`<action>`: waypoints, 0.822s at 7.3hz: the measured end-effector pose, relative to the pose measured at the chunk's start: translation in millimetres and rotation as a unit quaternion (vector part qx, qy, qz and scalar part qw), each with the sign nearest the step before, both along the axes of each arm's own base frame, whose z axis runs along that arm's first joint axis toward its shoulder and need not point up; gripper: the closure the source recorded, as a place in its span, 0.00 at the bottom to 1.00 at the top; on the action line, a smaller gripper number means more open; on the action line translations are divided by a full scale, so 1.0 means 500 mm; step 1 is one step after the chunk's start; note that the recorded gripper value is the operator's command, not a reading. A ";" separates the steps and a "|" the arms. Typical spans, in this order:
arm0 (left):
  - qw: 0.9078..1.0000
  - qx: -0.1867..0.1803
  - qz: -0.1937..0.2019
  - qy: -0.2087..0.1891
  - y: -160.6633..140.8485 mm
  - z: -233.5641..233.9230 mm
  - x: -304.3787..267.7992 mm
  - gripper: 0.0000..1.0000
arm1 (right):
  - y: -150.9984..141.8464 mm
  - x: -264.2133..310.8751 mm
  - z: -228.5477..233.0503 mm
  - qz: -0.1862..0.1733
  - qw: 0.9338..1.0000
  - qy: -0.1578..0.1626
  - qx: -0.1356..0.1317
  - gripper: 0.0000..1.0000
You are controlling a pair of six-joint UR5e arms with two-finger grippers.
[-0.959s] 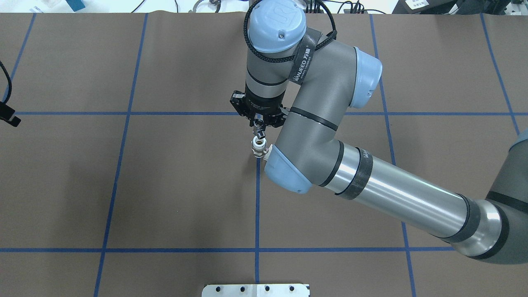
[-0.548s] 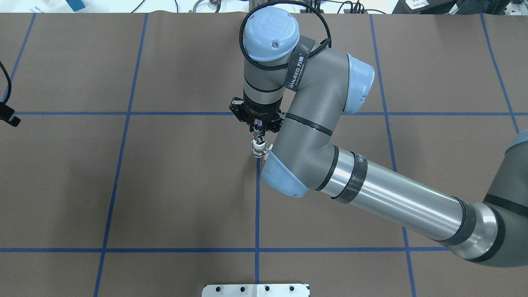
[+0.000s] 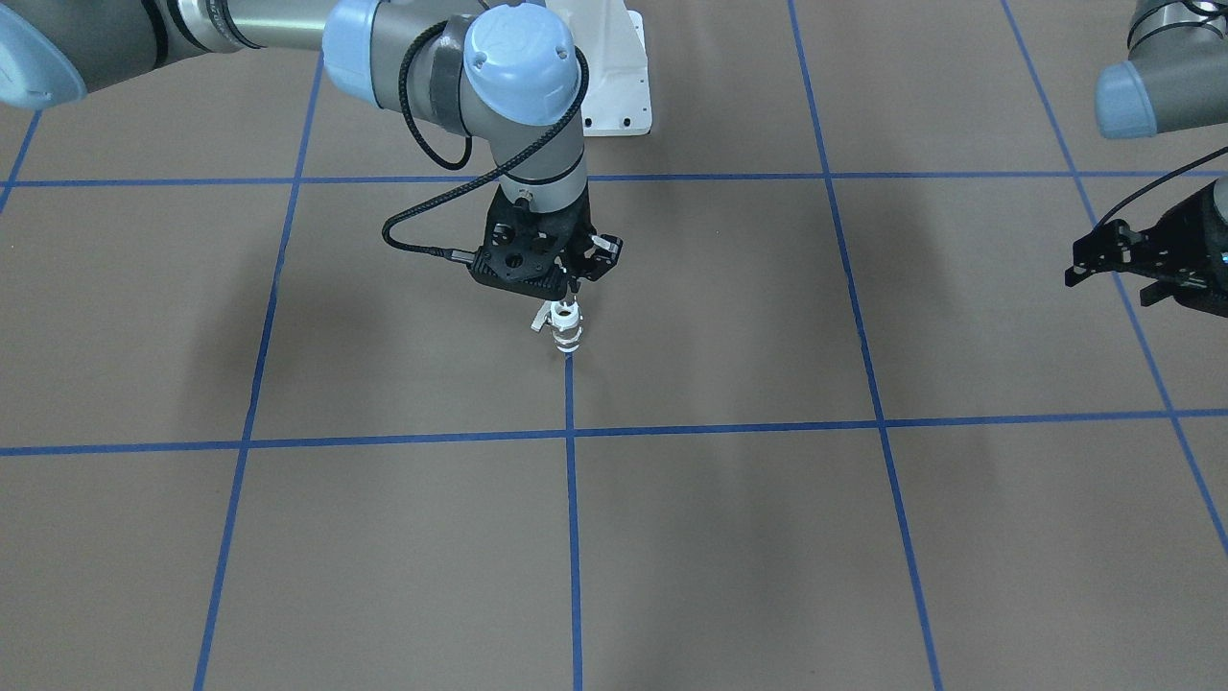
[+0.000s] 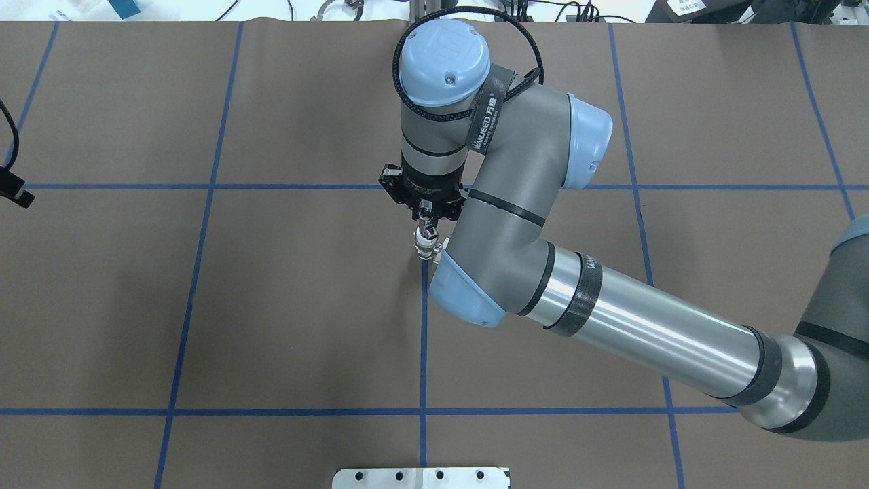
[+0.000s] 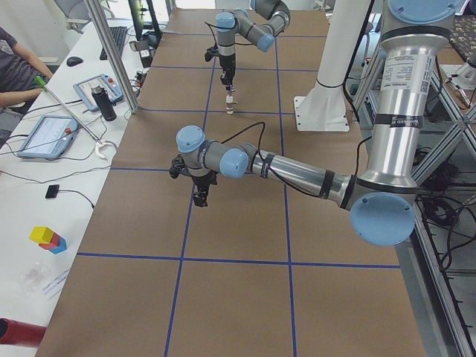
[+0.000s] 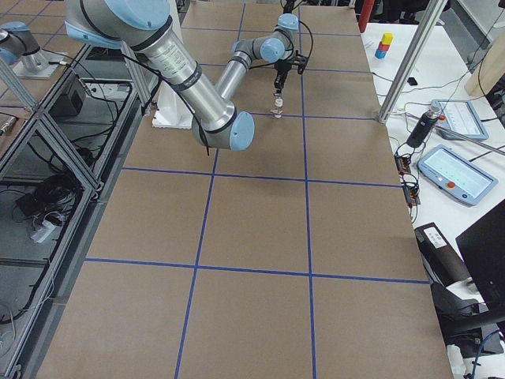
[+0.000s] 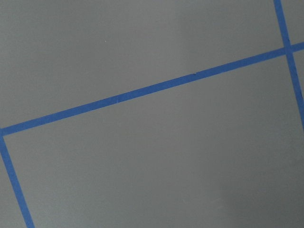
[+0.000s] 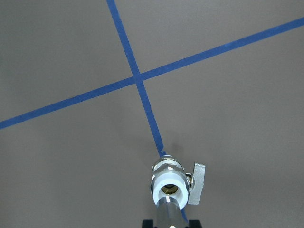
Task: Assemble PPR valve and pipe with both arms
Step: 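Press the silver pipe down into the valve top with the right gripper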
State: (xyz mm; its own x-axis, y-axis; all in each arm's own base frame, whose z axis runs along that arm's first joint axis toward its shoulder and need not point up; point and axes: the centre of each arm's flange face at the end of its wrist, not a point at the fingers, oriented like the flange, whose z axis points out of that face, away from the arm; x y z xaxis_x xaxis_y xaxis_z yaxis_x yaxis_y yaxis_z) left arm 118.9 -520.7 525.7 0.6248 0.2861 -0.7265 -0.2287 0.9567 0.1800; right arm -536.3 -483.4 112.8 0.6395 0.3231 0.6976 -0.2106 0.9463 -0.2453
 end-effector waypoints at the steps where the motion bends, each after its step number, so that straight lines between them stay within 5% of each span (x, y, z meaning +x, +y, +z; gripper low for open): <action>1: 1.000 0.000 0.000 0.000 0.000 -0.001 0.000 0.00 | 0.000 -0.002 0.002 0.000 1.000 0.001 -0.001 1.00; 6: 1.000 -0.001 0.000 0.000 0.002 0.001 -0.001 0.00 | -0.001 -0.011 0.008 0.000 1.000 0.005 0.000 1.00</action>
